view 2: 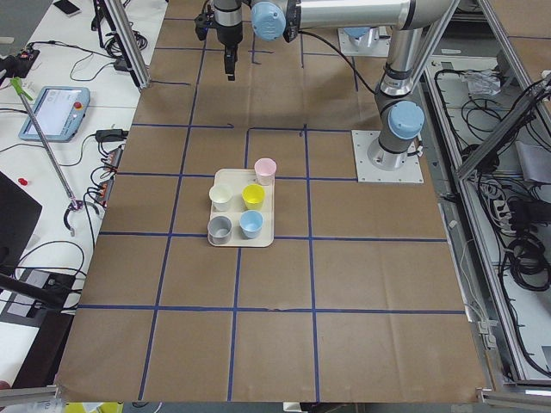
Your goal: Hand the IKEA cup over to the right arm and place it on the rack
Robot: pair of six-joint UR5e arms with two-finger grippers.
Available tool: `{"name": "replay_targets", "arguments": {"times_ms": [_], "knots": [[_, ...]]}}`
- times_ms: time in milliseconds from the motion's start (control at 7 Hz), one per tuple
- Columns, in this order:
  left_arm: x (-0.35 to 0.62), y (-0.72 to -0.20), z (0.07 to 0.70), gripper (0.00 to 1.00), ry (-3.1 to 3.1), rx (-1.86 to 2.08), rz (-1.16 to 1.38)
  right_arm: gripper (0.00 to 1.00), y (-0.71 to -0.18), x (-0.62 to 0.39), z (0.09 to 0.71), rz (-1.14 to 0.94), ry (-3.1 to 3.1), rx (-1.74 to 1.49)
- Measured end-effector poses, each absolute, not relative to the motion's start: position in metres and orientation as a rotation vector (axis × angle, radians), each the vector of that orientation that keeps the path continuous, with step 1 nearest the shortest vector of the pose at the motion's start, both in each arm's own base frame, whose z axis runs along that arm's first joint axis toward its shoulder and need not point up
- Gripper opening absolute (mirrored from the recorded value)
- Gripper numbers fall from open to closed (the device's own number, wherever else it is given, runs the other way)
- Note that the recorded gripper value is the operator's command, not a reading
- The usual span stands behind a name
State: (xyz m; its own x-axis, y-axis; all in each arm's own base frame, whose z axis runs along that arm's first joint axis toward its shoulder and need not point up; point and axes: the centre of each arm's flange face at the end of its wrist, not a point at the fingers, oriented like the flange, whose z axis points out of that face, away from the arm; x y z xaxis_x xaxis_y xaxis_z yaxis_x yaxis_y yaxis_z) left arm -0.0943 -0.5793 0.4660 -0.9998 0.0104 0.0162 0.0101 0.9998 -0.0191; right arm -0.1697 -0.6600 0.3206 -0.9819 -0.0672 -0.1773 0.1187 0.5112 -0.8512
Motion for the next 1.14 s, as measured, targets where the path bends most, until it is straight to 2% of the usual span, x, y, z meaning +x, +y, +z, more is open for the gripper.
{"name": "replay_targets", "arguments": {"times_ms": [286,571,1143], "knots": [[-0.045,-0.574,0.449,0.99,-3.118,-0.007,-0.036,1.00,-0.659,-0.122,0.371,-1.504,2.530,-0.058],[-0.003,-0.544,0.423,0.99,-3.100,0.009,-0.105,1.00,-0.659,-0.057,0.401,-1.529,2.488,-0.178],[0.081,-0.505,0.382,0.99,-3.109,0.024,-0.164,1.00,-0.648,0.107,0.413,-1.431,2.290,-0.492]]}}
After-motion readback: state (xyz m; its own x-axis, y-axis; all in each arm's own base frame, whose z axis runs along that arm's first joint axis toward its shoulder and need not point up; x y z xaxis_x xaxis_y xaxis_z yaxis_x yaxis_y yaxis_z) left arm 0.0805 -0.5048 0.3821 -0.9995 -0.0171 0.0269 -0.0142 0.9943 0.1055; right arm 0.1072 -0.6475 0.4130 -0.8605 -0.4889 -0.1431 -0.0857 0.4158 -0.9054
